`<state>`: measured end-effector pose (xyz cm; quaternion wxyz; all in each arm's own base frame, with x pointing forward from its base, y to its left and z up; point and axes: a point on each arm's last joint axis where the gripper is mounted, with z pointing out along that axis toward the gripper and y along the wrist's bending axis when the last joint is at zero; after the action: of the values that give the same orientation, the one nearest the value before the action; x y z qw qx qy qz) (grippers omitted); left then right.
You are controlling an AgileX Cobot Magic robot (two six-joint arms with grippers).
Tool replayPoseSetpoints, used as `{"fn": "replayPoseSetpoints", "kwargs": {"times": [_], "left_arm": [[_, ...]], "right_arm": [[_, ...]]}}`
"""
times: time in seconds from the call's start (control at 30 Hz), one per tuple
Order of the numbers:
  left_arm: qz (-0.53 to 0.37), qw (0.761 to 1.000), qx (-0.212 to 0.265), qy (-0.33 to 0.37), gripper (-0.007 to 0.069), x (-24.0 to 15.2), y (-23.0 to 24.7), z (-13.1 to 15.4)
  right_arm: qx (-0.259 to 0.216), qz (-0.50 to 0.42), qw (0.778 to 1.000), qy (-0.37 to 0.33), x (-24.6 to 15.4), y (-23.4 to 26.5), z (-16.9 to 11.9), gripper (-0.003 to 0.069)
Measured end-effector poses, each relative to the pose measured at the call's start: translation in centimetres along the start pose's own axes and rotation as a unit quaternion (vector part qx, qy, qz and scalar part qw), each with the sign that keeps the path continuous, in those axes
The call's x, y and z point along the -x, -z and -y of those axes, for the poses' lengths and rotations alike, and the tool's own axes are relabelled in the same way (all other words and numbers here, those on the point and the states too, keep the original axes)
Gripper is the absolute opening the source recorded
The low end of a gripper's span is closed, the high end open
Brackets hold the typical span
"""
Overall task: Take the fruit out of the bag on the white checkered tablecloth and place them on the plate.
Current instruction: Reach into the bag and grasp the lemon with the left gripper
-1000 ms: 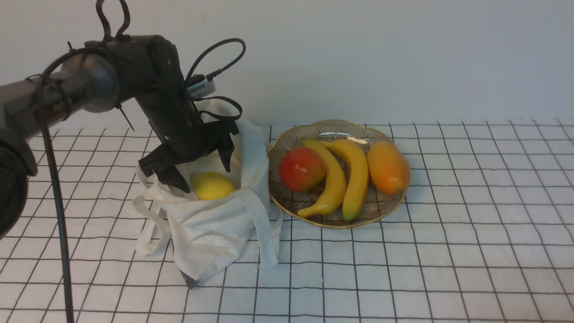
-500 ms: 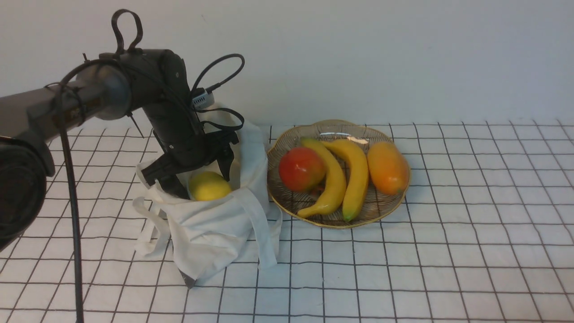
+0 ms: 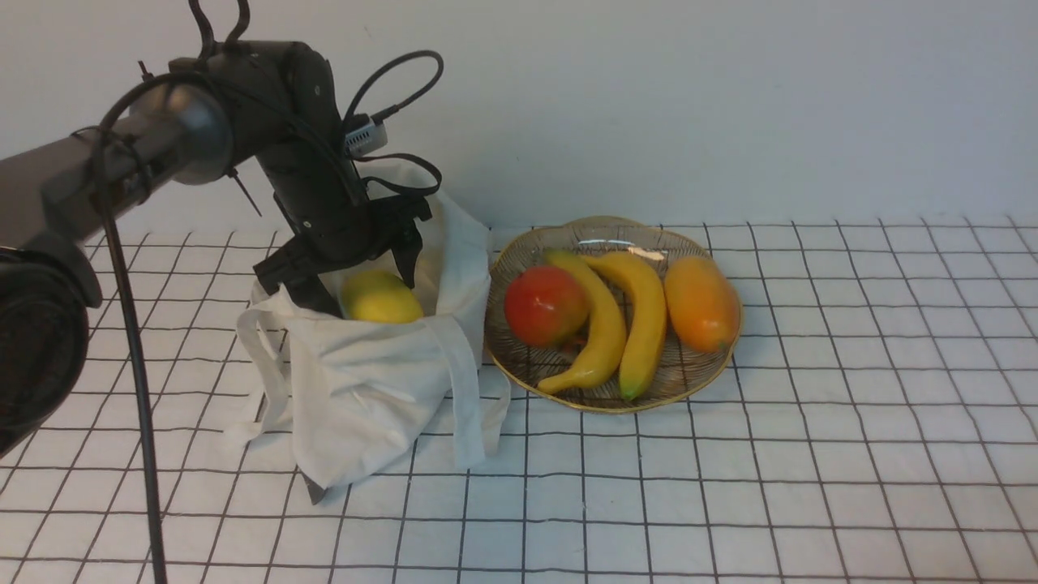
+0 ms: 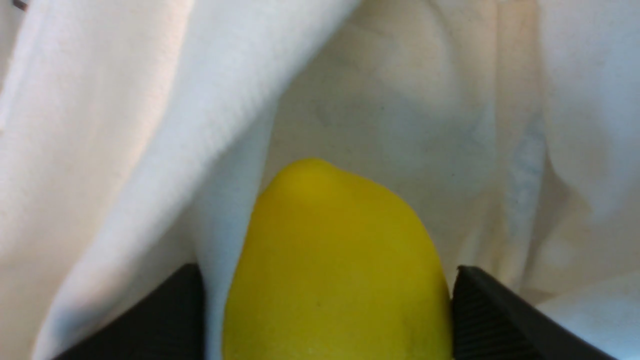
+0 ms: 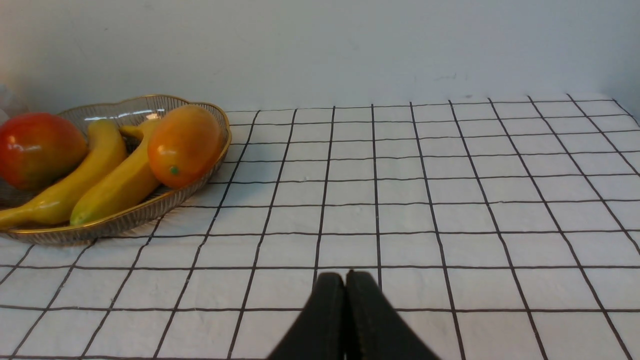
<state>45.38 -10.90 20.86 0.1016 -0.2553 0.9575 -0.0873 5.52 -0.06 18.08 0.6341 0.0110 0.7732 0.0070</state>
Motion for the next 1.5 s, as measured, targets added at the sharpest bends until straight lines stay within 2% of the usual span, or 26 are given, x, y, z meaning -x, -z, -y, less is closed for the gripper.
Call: {"fn": "replayPoseSetpoints", "kwargs": {"times": [0.3, 0.6, 0.93, 1.2, 1.5], "left_arm": [[-0.005, 0.997, -0.057, -0.049, 0.0558, -0.1, 0.0, 1.0], [-0.009, 0.994, -0.076, -0.084, 0.0558, -0.3, 0.1, 1.4], [0.007, 0.993, -0.044, -0.111, 0.0573, 0.0, 0.0, 0.8], [0.02, 0.988, -0.052, -0.141, 0.0669, 0.4, 0.8, 1.2], [0.027, 0.986, -0.058, -0.156, 0.0678, 0.7, 1.5, 1.7]], "right_arm": [[0.0, 0.0, 1.0, 0.0, 0.0, 0.0, 0.0, -0.0015], [0.0, 0.0, 1.0, 0.0, 0.0, 0.0, 0.0, -0.0015], [0.0, 0.0, 1.0, 0.0, 0.0, 0.0, 0.0, -0.0015], [0.0, 0.0, 1.0, 0.0, 0.0, 0.0, 0.0, -0.0015], [0.0, 0.0, 1.0, 0.0, 0.0, 0.0, 0.0, -0.0015]]}}
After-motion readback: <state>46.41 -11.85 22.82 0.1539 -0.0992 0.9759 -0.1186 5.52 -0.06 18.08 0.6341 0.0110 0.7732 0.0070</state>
